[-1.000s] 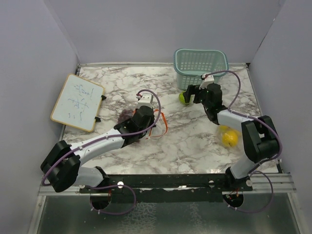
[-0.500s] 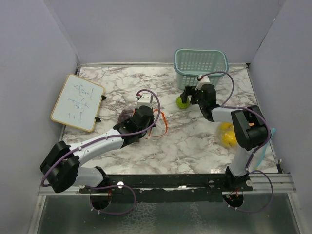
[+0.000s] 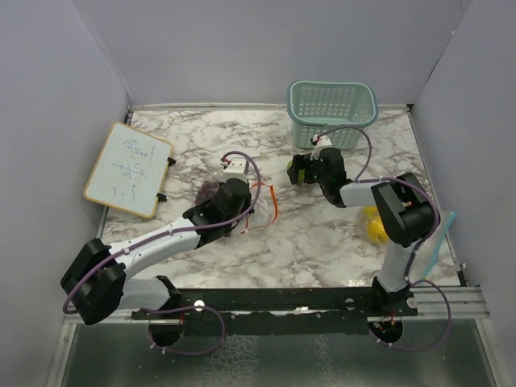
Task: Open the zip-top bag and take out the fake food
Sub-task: Pick up the fake fruit from the center of the board.
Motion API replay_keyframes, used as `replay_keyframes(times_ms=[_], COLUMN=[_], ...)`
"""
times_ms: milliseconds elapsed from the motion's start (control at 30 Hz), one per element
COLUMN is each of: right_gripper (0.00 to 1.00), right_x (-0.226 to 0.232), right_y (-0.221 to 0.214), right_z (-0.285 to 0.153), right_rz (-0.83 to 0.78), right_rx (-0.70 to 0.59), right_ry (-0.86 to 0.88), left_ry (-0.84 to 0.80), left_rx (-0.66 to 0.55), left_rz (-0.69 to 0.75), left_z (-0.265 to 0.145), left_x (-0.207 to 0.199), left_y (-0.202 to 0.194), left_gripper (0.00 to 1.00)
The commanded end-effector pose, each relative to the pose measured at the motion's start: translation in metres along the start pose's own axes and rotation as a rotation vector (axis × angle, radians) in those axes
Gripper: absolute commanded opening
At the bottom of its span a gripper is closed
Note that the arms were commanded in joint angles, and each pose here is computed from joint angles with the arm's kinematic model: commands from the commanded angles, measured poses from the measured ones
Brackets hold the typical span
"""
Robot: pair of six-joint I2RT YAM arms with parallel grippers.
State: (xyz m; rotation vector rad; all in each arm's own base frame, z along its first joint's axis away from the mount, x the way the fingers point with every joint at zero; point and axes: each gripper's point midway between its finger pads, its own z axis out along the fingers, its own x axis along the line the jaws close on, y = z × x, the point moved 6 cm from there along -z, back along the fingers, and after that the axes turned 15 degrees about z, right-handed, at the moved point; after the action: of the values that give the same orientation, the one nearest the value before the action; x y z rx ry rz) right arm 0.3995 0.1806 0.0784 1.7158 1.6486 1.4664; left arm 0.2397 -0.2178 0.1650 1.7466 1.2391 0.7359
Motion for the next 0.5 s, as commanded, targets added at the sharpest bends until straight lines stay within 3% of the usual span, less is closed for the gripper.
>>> replay_keyframes(times_ms=[0, 300, 467], right_gripper=[0.92, 0.65, 0.62], right_x=[-0.012, 0.002, 0.014], right_y=[0.0, 0.027, 0.06], right_z=[0.003, -0.019, -0.049], right_rz=[-0.024, -0.036, -0.058], right_rx=[-0.01, -0.073, -0.159], right_ry=[-0.094, -0.073, -0.067], left_ry=[0.015, 0.015, 0.021], left_rx=[-0.042, -0.046, -0.046], left_rz=[-0.02, -0.016, -0.008], left_z=[-0.008, -0.009, -0.01], left_x=[0.006, 0.007, 0.008], left_y=[0.01, 0.011, 0.011], left_gripper=[0.08, 0.08, 0.08])
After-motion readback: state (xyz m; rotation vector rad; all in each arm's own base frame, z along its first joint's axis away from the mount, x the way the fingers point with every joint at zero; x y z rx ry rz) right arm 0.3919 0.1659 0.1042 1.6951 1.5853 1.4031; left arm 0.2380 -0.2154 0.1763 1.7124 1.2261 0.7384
